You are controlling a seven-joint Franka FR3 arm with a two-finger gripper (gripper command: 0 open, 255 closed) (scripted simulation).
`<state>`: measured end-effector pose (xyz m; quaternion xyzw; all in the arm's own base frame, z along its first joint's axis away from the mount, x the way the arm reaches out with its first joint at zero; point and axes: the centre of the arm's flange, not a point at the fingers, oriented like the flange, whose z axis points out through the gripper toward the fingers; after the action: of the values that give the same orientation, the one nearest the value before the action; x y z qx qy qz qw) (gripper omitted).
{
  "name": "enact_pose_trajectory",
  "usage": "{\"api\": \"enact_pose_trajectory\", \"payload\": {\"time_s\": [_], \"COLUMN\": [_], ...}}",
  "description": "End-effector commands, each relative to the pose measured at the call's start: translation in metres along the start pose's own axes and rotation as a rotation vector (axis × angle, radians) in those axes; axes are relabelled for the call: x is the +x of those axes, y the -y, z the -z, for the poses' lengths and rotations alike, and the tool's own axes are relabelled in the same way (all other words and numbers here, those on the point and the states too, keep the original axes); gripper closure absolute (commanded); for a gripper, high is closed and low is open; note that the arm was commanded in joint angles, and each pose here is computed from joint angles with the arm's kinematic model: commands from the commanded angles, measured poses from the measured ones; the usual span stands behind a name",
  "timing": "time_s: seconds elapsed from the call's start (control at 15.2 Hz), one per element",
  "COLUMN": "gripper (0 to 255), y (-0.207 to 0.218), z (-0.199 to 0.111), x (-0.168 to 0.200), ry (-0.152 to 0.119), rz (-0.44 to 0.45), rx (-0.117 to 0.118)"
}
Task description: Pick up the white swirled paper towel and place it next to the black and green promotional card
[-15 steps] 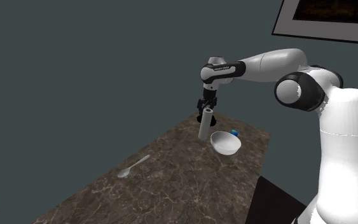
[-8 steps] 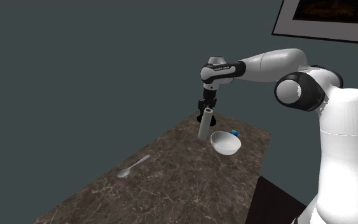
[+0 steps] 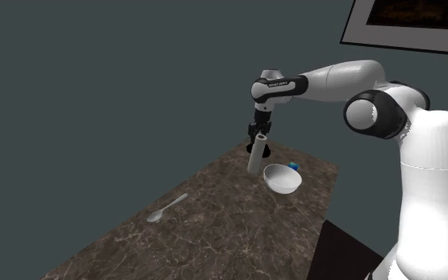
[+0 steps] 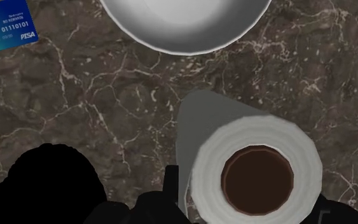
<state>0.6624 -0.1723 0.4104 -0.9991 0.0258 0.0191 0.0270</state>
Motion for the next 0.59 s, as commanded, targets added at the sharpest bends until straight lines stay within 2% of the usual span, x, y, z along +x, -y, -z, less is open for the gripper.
{"api": "enact_pose_trajectory", "payload": {"time_s": [0.0, 0.53], "gripper": [255, 255], "y": [0.001, 0.003], "z": [0.009, 0.051], "x": [-0.001, -0.002], "ry": [0.0, 0.0], "rz": [0.0, 0.0], "rx": [0.0, 0.0]}}
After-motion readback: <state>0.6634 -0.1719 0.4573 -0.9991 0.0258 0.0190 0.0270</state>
